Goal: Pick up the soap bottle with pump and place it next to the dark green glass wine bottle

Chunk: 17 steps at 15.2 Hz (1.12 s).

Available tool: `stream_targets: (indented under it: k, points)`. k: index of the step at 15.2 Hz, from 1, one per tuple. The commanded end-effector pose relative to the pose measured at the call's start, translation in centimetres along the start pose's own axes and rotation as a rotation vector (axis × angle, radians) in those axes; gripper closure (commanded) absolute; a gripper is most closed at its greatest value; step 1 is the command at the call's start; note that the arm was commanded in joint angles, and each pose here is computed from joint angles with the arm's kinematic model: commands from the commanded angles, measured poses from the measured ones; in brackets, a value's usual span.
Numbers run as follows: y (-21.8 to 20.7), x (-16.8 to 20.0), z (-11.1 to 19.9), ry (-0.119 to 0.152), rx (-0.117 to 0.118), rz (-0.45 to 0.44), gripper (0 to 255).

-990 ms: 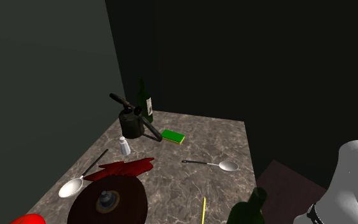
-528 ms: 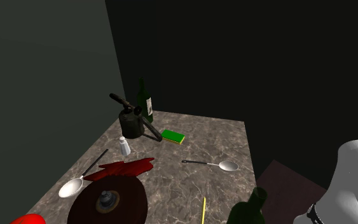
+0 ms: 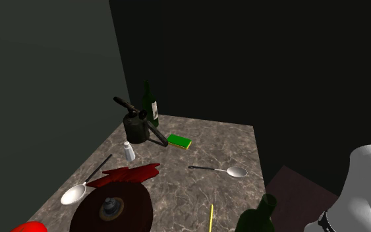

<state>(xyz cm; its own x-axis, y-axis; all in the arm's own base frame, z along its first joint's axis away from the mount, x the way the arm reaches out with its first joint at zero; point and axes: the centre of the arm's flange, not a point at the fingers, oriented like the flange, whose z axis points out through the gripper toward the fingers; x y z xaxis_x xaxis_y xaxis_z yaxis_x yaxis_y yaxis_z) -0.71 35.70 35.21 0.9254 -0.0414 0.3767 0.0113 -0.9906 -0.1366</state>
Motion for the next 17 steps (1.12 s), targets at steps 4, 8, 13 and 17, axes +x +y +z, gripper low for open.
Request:
stream_targets:
  k: [4,8,13,17]
  points:
    - [0.0,-0.3,0.4,-0.004,0.002,-0.002,255]
    - [0.0,-0.3,0.5,-0.004,0.002,-0.002,0]
    - [0.0,-0.3,0.4,-0.004,0.002,-0.002,0]
    - [0.0,-0.3,-4.6,-0.004,0.002,-0.002,0]
